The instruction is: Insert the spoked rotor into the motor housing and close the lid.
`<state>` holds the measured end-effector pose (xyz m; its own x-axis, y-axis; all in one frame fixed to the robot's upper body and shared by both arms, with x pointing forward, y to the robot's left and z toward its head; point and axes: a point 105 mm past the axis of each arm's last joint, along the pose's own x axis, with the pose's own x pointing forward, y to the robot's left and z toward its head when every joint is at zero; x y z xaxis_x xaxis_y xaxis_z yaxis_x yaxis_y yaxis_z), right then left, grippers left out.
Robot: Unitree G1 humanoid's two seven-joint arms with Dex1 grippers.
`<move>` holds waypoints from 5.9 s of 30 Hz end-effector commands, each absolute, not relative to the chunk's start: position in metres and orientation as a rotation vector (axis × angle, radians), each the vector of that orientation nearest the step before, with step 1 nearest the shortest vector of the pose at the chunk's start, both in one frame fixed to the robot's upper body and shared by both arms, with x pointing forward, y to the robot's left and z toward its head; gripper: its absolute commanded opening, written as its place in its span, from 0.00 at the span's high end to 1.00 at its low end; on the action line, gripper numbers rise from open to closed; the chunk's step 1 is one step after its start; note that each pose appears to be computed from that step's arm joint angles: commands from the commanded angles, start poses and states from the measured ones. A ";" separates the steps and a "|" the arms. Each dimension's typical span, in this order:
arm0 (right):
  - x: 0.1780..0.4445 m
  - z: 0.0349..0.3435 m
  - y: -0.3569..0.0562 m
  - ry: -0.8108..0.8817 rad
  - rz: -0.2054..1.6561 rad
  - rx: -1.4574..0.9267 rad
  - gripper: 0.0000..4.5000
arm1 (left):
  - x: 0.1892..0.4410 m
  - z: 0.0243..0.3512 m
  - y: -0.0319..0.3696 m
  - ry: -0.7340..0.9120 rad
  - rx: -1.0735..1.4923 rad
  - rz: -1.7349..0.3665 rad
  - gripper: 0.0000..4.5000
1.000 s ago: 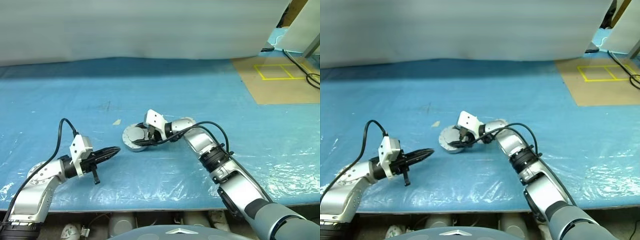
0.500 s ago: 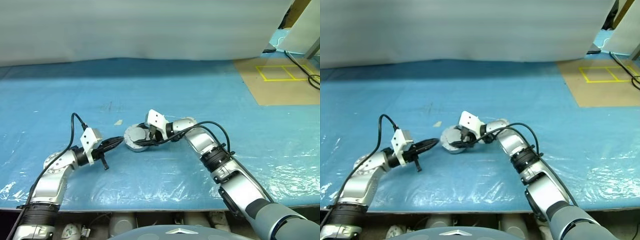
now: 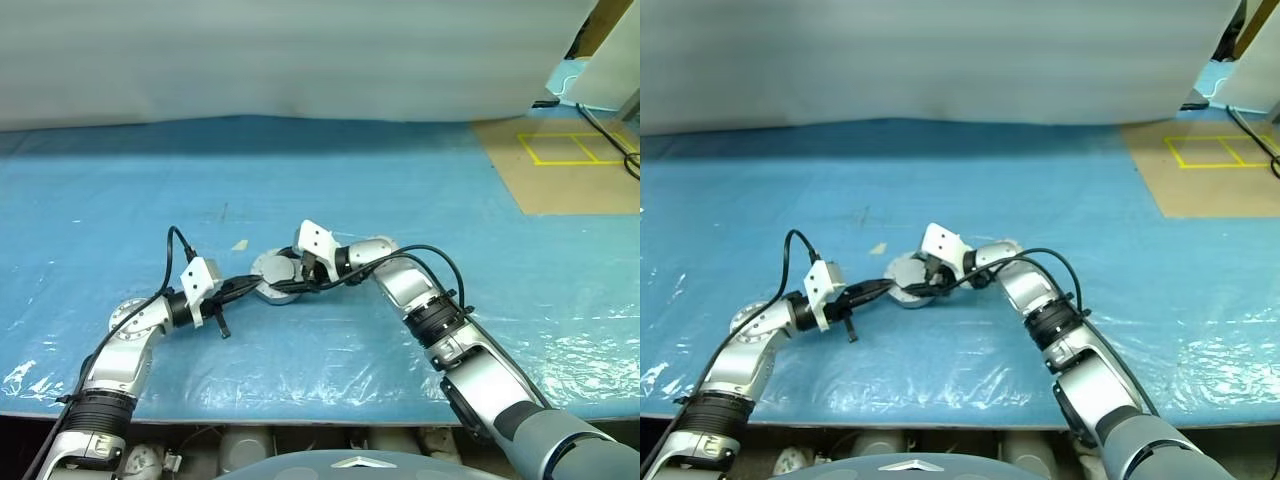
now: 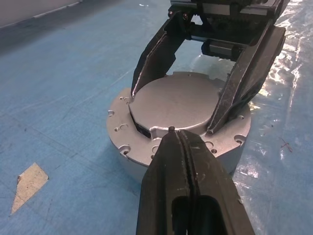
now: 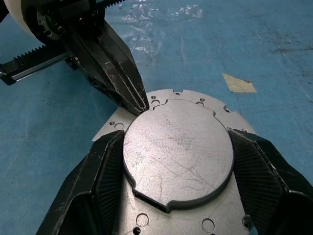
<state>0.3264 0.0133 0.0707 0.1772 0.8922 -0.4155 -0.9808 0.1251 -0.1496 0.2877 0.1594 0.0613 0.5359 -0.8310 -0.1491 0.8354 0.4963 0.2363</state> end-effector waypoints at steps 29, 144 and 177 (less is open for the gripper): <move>0.335 0.108 -0.080 0.533 1.154 0.308 0.01 | 0.285 0.064 0.157 0.037 0.267 -1.062 1.00; 0.318 0.047 -0.024 0.816 1.013 0.799 0.73 | 0.283 0.059 0.159 0.062 0.288 -1.083 1.00; 0.343 0.170 -0.020 0.470 1.121 1.092 0.73 | 0.301 0.120 0.195 0.095 -0.672 -0.757 0.72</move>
